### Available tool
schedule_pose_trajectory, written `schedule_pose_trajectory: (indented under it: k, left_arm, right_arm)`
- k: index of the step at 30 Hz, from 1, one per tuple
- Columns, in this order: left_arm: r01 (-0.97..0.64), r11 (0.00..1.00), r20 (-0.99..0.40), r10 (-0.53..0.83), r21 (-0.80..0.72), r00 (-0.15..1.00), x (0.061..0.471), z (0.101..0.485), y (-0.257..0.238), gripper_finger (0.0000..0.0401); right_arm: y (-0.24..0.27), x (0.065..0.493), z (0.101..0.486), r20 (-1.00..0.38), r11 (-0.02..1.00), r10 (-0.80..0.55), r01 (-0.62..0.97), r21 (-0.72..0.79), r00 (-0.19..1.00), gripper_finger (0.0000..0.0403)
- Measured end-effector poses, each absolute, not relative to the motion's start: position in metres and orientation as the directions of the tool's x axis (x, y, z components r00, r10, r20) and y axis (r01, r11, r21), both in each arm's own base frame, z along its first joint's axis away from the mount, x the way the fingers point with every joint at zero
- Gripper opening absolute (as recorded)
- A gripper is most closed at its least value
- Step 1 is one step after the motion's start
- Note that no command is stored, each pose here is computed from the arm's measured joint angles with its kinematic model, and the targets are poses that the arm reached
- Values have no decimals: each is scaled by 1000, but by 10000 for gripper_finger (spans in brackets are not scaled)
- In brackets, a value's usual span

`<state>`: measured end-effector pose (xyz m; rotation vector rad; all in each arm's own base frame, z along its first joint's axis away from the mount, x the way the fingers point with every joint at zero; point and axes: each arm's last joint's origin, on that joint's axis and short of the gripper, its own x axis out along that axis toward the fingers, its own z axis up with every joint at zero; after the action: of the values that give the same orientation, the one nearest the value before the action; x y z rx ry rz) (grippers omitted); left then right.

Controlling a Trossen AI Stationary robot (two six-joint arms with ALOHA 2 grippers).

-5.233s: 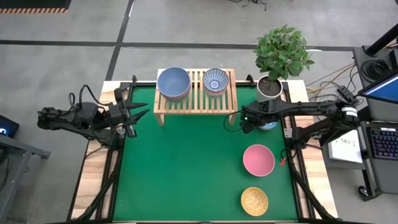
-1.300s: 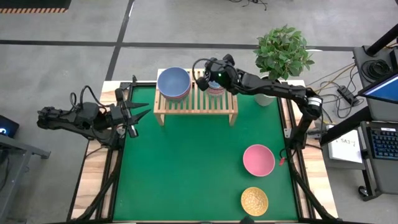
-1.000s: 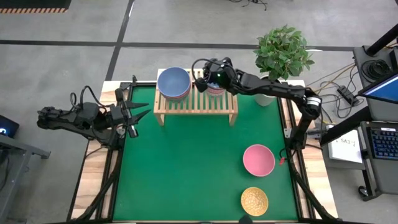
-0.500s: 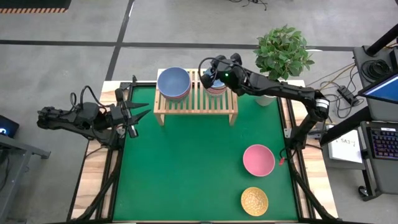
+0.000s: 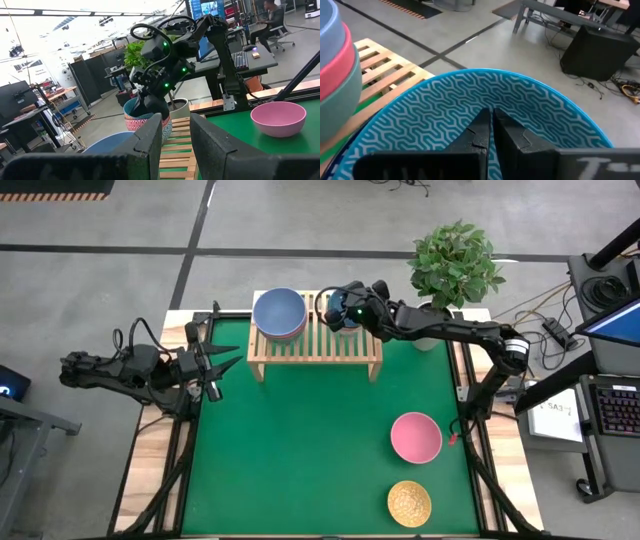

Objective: Place and stack bowls onto a shelf
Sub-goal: Stack the small blue bowl on the small blue patterned bowl on the shelf

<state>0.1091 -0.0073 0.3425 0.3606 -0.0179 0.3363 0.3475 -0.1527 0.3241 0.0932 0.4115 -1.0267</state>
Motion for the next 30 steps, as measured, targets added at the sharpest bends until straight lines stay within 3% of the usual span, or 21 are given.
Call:
schedule_pose_trajectory:
  k: [6, 13, 30]
  left_arm:
    - [-326, 881, 77, 320, 343, 944, 109, 343, -7, 84]
    - [-326, 879, 77, 320, 349, 944, 109, 343, -7, 84]
    - [-323, 878, 71, 320, 353, 945, 109, 342, -7, 84]
  right_arm:
    - [-146, 345, 341, -307, 536, -816, 840, -86, 490, 12]
    - [-137, 360, 349, -227, 715, -675, 698, 36, 702, 12]
    - [-137, 357, 338, -296, 628, -750, 777, -39, 591, 12]
